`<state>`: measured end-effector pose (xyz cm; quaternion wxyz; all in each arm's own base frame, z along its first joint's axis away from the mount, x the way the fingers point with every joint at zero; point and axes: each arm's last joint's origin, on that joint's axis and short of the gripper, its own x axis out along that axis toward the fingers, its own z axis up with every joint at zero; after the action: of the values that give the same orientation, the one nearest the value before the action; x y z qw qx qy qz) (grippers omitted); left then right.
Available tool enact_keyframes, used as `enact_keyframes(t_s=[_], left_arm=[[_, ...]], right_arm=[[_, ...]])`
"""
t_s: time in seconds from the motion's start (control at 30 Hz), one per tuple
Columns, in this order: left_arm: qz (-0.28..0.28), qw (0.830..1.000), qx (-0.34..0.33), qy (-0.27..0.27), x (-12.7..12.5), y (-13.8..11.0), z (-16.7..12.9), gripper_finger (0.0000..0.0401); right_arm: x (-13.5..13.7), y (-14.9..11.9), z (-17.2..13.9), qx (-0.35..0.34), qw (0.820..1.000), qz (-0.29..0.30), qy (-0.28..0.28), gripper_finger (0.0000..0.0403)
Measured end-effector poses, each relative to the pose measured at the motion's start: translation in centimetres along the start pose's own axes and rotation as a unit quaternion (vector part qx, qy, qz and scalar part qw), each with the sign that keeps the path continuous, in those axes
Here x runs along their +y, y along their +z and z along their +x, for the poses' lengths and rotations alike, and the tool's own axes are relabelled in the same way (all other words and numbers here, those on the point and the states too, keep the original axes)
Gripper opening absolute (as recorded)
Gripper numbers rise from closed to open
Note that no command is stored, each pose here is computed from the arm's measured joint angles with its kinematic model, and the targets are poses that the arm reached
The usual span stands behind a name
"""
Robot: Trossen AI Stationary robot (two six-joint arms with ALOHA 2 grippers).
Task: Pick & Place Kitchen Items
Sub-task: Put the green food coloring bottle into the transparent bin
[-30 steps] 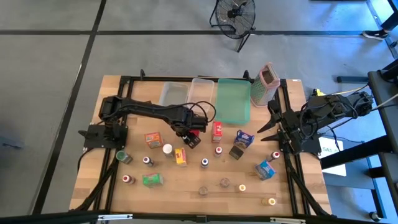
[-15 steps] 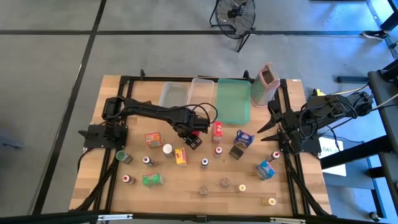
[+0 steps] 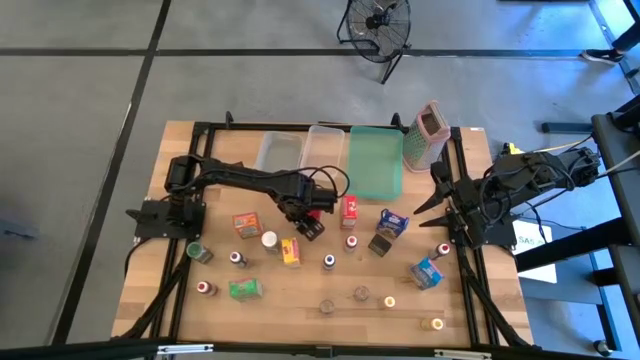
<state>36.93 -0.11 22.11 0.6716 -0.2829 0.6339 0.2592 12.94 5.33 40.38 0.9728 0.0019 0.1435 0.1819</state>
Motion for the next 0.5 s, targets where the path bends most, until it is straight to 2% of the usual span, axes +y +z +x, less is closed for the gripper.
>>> enact_keyframes(t_s=[0.5], left_arm=[[-0.003,1.000,0.001,0.002,0.18,0.09,0.02,0.0142]], right_arm=[[0.00,-0.01,0.00,0.000,1.000,0.000,0.000,0.0133]])
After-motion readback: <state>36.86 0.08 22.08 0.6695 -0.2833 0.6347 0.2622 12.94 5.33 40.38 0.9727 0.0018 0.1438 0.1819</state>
